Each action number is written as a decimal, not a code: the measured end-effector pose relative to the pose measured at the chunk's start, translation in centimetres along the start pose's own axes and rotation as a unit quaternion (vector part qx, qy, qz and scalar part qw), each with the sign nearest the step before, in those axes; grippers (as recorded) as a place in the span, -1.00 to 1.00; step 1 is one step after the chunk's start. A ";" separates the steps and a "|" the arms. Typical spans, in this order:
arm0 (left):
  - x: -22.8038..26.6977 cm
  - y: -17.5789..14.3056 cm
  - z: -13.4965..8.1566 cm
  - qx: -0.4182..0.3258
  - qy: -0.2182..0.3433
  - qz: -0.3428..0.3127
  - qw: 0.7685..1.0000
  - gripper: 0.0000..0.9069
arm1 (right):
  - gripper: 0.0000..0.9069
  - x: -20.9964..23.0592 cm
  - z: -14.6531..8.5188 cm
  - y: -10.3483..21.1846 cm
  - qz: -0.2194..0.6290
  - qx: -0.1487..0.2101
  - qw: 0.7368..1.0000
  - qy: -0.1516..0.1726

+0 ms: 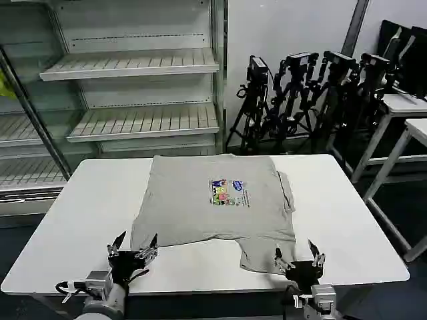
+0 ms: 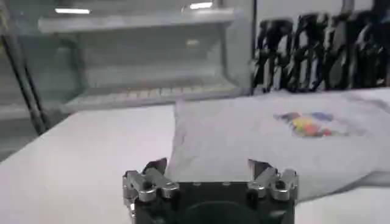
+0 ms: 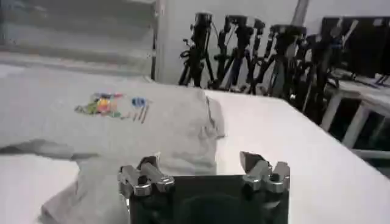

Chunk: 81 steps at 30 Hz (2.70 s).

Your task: Fold and organize the clothes.

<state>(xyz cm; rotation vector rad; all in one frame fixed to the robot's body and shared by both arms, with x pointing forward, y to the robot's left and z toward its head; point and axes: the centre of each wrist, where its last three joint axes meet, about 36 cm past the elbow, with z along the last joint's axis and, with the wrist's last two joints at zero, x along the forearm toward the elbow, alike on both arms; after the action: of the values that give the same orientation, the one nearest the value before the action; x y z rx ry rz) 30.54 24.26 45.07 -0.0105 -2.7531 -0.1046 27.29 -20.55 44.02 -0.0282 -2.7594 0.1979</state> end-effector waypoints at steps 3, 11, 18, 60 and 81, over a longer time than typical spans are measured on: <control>-0.9 0.3 0.6 0.003 0.015 -0.002 1.000 1.00 | 1.00 -0.1 0.6 0.1 -0.003 -0.001 1.000 0.010; -2.9 1.0 1.7 0.017 0.041 -0.001 0.999 -0.89 | 1.00 -0.5 1.7 0.8 -0.007 -0.005 1.000 0.029; -3.5 1.0 2.0 0.027 0.049 0.006 0.998 -0.98 | -1.00 -0.1 2.3 1.5 -0.021 -0.011 0.999 0.040; 7.0 -0.4 -2.0 0.067 0.013 0.028 0.997 -0.98 | -1.00 10.1 -2.8 -0.7 -0.024 -0.012 0.999 -0.029; 3.2 0.7 -2.8 0.048 -0.016 0.044 0.998 -0.98 | -1.00 1.9 -5.1 -1.8 -0.037 -0.021 0.993 -0.108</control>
<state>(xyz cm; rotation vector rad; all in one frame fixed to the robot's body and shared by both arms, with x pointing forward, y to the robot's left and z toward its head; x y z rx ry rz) 28.63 24.76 48.91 -0.1077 -2.7808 0.0520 27.47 -21.56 49.68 0.0897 -2.9733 0.1303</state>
